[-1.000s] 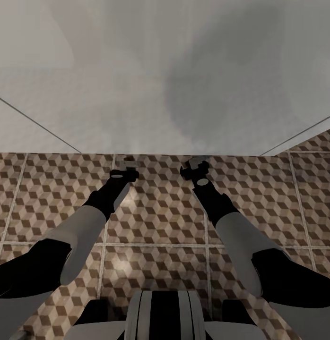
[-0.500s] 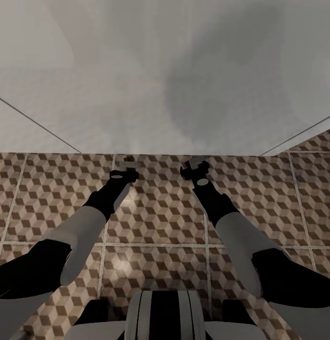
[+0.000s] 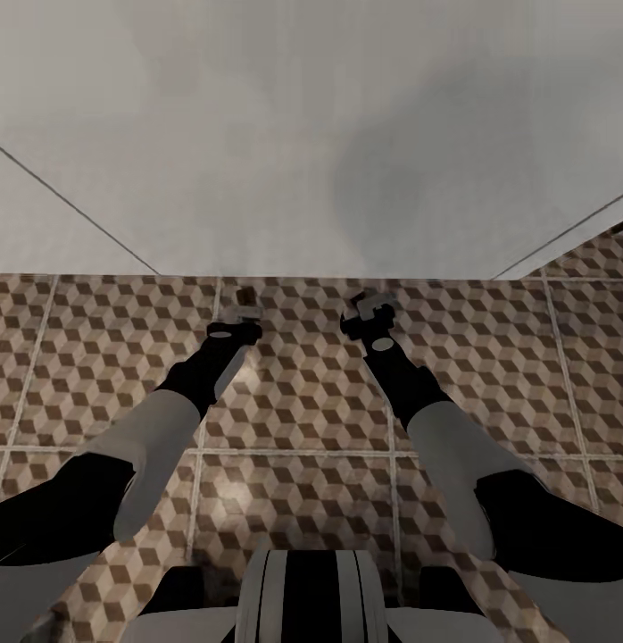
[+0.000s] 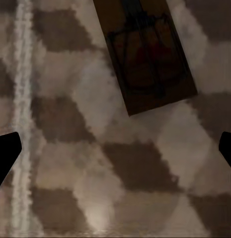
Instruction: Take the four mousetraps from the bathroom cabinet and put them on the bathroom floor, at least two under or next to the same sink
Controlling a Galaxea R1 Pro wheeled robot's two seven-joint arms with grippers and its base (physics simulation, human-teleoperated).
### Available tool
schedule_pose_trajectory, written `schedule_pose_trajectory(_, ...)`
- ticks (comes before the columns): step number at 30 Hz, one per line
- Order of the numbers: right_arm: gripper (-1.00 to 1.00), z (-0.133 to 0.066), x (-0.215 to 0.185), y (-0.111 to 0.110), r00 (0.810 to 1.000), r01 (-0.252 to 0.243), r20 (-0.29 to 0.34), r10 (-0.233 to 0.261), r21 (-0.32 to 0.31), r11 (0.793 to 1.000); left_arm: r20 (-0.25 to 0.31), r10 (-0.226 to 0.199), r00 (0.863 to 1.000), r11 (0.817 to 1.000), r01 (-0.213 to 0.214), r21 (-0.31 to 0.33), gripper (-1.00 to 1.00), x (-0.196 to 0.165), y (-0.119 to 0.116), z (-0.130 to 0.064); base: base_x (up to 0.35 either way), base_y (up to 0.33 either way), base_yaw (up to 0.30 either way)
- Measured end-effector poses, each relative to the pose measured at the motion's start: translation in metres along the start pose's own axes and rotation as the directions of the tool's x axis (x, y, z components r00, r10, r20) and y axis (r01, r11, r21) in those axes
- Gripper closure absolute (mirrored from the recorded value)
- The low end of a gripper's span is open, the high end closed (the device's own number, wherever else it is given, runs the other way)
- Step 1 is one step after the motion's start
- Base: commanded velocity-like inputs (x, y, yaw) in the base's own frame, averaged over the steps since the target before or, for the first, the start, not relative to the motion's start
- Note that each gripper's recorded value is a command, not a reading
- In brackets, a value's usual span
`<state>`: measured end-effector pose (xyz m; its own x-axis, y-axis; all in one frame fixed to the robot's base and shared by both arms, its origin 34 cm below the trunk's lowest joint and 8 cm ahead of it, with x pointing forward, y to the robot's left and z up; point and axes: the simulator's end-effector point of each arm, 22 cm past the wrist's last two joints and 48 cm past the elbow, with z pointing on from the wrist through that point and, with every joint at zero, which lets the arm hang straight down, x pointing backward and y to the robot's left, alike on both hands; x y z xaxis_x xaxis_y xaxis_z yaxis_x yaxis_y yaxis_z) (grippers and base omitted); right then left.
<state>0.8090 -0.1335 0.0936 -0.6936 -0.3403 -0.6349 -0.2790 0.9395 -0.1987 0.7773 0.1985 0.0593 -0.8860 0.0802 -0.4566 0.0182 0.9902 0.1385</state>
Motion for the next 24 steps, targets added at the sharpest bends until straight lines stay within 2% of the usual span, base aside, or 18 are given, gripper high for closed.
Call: schedule_pose_trajectory(24, -1.00, 0.0000, -0.0005, 0.0001, 1.000, 0.001, 0.001, -0.001, 0.000, 1.000, -0.001, 0.000, 1.000, 1.000, 0.000, 0.000, -1.00, 0.0005, -0.0003, 0.0000, -0.311, 0.077, 0.000)
